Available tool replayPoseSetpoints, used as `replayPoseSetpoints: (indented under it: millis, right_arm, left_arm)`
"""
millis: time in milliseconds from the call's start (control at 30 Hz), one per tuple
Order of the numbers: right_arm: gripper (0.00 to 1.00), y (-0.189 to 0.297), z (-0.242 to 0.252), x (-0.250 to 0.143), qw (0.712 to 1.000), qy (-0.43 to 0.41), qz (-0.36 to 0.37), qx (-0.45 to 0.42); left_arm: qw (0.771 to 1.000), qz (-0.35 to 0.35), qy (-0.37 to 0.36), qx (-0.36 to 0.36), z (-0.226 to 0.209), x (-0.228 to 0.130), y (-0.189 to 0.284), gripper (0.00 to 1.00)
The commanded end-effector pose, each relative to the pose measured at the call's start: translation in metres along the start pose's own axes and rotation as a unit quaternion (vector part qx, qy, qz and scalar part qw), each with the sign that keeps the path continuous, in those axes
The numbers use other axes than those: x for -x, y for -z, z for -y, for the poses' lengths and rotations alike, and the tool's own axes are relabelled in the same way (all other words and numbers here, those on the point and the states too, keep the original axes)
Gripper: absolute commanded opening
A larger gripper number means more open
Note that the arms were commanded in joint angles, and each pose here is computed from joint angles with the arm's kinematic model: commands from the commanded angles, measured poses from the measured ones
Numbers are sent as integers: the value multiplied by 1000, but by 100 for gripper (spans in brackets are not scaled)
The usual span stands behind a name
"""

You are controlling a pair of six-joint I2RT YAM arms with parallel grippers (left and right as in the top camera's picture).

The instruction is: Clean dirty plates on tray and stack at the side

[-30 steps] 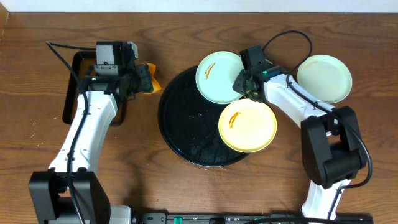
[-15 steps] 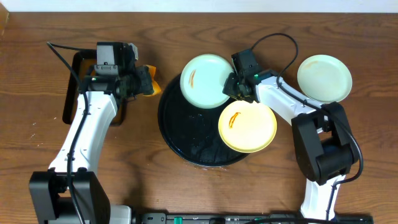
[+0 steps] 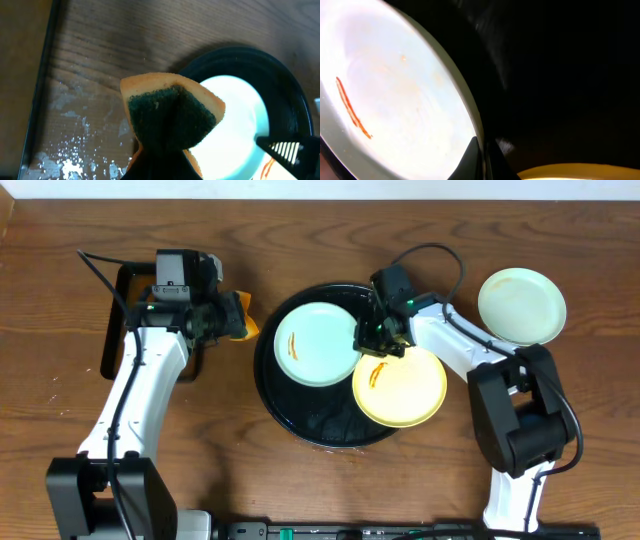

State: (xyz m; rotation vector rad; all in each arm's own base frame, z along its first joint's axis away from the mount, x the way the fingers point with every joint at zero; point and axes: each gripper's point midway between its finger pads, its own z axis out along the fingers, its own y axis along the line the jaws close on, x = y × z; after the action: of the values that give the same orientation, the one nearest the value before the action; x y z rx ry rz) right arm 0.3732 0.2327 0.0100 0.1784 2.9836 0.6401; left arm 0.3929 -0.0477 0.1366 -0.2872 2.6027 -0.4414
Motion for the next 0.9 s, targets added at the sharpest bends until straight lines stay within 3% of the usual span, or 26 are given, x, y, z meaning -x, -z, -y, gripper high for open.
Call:
replayPoseSetpoints:
  millis: [0,400,600,767,867]
  right_arm:
    - [1,-6,-19,-18,999,40,-24,13]
    - [1,-14,-19,-19,995,73,22,-59]
    - [1,-12,-13,-12,994,71,38,-75]
    - [1,-14,-18,-13,995,57,42,-71]
    - [1,-13,-16,-13,995,57,42,-76]
  left_arm:
    - [1000,6,-13,-4,7,-2,12,7]
    - [997,-64,-42,-5,31,-44,7,7]
    - [995,-100,21,10,28,-64,-6,7]
    - [984,-124,123,22,37,-88,-36,8]
    - [983,-131,128,20,44,-100,-51,7]
